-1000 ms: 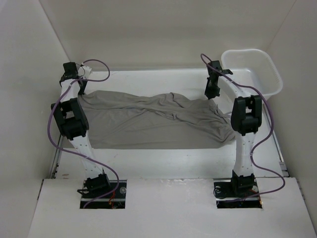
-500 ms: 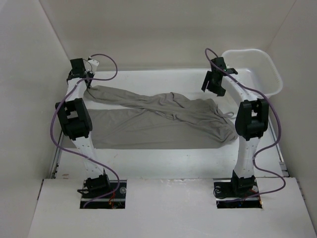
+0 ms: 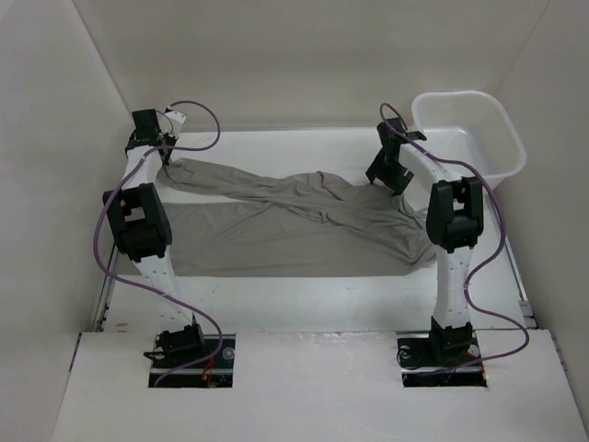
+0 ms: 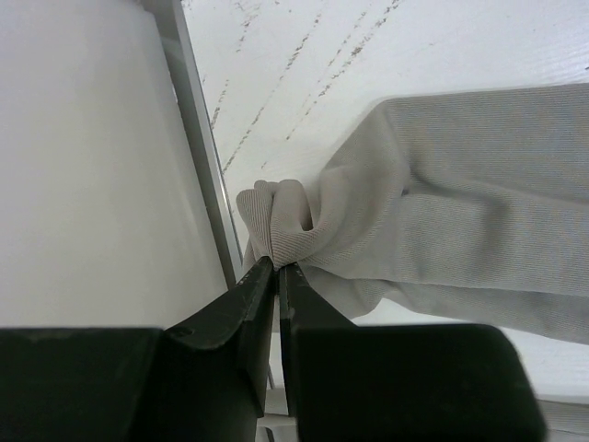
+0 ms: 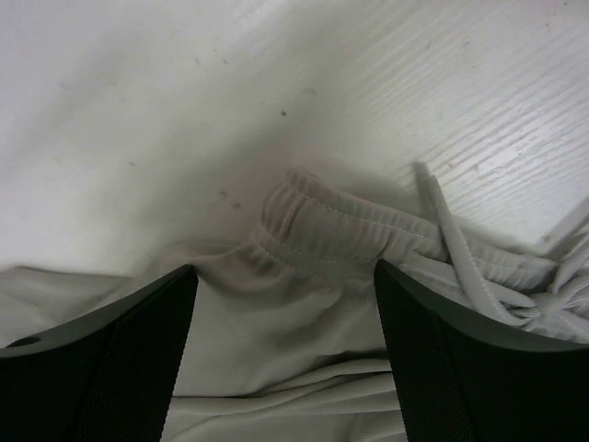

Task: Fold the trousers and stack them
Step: Fold the trousers

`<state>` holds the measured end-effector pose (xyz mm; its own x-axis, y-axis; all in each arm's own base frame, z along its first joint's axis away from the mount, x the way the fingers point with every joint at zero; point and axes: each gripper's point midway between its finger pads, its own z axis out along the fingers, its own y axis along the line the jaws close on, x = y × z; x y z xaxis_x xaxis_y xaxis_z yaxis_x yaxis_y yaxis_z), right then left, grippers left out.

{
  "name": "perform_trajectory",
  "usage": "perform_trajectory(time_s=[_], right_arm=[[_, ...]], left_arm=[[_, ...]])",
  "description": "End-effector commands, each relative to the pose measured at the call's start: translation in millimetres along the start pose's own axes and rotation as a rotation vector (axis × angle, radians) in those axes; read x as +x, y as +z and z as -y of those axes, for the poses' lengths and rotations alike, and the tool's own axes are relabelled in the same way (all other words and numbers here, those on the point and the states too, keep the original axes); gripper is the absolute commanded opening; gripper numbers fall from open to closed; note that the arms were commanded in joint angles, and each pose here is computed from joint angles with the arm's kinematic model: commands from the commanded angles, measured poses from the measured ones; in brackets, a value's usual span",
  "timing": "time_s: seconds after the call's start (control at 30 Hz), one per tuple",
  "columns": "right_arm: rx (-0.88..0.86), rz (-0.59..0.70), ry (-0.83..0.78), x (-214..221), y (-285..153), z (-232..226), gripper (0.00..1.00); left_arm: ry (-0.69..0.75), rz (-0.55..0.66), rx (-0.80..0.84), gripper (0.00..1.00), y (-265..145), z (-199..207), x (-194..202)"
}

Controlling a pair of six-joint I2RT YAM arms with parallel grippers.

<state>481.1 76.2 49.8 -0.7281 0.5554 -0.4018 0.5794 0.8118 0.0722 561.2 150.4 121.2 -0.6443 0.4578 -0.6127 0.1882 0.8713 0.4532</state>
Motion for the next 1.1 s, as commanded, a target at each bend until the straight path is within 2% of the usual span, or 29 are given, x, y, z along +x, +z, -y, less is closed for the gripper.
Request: perform_trajectory(time_s=[0.0,0.1,0.13,0.2,0.23,0.27,0.37,0.47,0.57,0.67,0.8,0.9,1.07], right_arm=[[0.06,-0.007,0.203,-12,-6,1,0.77],[0.091,-0.032,0.319,-8,-6,6,0.62],[0.093,-0.038,0.336,-8,-6,7,0.51],[0.098,-0.061,0.377,-4,-6,9,0.19],[0.097,-0.069,0.401,-2,-7,10,0.07],[0.092,-0.077,0.432,1,-7,9,0.0],[0.025,-0.054,0.472,-6,-11,-4,0.0],[-0.02,0.023,0.469,-33,-24,-12,0.0],[-0.039,0.154,0.434,-72,-47,-10,0.0],[0.014,0.35,0.4,-107,-80,12,0.0],[-0.011,0.506,0.426,-127,-105,23,0.0],[-0.06,0.534,0.487,-130,-107,27,0.0],[-0.009,0.453,0.503,-109,-86,39,0.0]], left_arm=[[-0.018,0.115,-0.069,0.06,-33,-30,-36],[-0.03,0.127,-0.088,0.06,-36,-39,-37],[-0.035,0.129,-0.094,0.06,-38,-43,-37],[-0.043,0.129,-0.1,0.06,-39,-49,-33],[-0.047,0.128,-0.104,0.06,-40,-52,-32],[-0.054,0.127,-0.106,0.06,-40,-55,-29],[-0.073,0.12,-0.116,0.06,-42,-63,-21],[-0.078,0.122,-0.126,0.06,-44,-68,-19],[-0.077,0.151,-0.149,0.06,-44,-73,-24],[-0.066,0.179,-0.185,0.06,-37,-83,-34],[-0.094,0.213,-0.254,0.05,-28,-103,-49],[-0.102,0.244,-0.293,0.05,-23,-113,-59],[-0.073,0.201,-0.282,0.06,-11,-105,-47]])
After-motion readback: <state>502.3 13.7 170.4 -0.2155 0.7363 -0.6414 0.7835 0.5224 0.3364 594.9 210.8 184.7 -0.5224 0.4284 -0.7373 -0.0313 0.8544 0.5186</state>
